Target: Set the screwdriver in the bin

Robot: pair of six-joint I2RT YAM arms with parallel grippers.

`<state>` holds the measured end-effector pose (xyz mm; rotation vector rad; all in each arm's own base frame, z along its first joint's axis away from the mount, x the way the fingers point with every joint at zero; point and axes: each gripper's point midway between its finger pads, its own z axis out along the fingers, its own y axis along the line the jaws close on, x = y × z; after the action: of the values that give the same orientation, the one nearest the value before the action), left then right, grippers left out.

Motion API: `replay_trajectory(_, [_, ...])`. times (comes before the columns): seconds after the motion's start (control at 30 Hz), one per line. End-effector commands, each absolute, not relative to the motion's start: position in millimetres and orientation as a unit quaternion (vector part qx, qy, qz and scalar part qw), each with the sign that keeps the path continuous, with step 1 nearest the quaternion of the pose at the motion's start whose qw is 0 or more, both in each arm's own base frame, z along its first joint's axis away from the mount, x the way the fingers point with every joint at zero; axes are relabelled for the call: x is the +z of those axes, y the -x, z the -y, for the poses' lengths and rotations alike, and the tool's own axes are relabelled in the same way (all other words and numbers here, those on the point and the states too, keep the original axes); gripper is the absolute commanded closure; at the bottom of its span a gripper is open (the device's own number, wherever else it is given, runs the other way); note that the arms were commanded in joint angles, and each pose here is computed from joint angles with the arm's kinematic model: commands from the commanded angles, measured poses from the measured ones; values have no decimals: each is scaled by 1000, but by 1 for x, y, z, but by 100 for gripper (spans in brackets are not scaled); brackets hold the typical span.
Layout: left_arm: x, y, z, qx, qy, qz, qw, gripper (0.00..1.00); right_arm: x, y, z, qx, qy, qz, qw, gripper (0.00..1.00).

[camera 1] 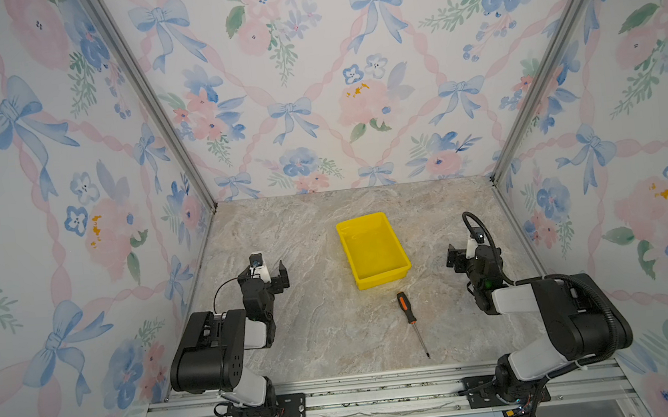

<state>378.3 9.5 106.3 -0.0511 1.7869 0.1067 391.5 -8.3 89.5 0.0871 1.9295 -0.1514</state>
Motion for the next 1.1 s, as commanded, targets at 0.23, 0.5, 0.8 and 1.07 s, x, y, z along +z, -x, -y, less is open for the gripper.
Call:
replay_trajectory(0.23, [106,-378,-6,46,11,-777,627,3,98,-397,8,-67,-37,-811,581,3])
replay_trajectory(0.5, [112,-380,-7,49,12,-775,631,2,105,-397,8,-82,-40,-809,581,3])
replay_trajectory(0.8, [131,-372,-9,50,34,-789,611,3,133,-386,5,-118,-42,-820,559,3])
replay_trajectory(1.07, [152,-359,7,42,32,-800,597,2,163,-374,-29,-105,-10,-824,557,3])
